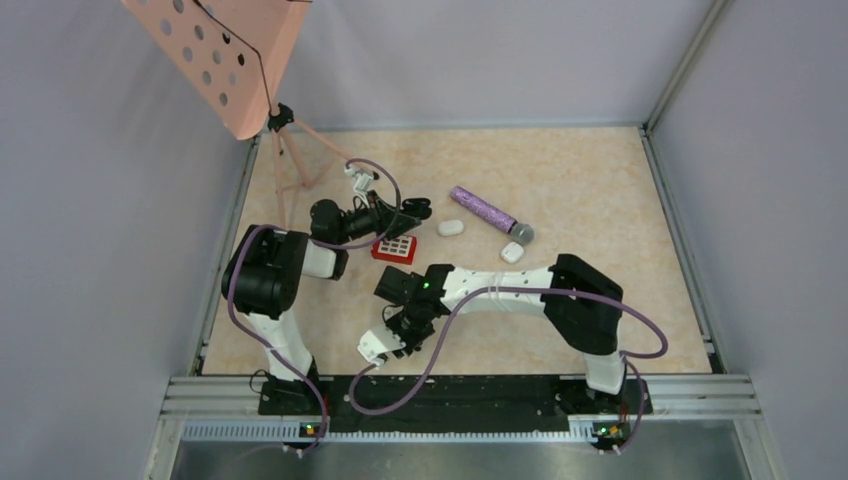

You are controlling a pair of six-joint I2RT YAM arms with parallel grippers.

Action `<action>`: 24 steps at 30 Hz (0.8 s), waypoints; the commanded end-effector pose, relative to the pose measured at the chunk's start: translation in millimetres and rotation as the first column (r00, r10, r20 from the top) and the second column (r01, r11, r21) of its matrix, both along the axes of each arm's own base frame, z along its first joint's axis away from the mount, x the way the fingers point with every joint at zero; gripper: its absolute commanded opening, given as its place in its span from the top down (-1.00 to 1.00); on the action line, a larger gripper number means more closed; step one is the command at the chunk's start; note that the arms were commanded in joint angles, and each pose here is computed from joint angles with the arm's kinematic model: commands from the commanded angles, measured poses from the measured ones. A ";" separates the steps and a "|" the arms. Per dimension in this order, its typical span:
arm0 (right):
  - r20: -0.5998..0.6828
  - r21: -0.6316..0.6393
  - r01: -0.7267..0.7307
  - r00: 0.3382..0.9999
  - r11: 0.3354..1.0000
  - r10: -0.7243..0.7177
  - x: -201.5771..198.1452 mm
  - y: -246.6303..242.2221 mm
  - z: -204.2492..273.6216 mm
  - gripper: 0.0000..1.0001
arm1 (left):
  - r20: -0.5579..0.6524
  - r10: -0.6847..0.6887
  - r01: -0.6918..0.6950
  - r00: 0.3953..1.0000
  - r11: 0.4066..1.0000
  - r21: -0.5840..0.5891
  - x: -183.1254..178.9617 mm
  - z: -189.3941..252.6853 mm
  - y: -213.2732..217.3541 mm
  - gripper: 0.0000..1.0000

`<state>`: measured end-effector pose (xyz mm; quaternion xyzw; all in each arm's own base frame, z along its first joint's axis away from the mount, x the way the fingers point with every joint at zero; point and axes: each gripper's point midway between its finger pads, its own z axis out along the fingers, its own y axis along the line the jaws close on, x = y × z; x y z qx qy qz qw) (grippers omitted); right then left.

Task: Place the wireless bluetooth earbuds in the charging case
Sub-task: Pick up the earbud from the center of the board.

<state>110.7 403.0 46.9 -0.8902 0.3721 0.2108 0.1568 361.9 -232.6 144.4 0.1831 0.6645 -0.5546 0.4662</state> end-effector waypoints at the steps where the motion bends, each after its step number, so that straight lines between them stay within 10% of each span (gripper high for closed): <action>1: 0.103 0.031 -0.094 0.991 0.995 0.091 8.4 15.1 6.0 0.57 | 0.105 0.003 -0.001 0.994 1.000 -0.024 3.6 27.4 0.7 1.00; 24: 0.084 -0.061 -0.106 0.990 0.992 0.111 6.0 -0.6 -15.5 0.57 | 0.120 0.006 -0.005 0.993 1.000 -0.012 1.4 29.9 2.3 1.00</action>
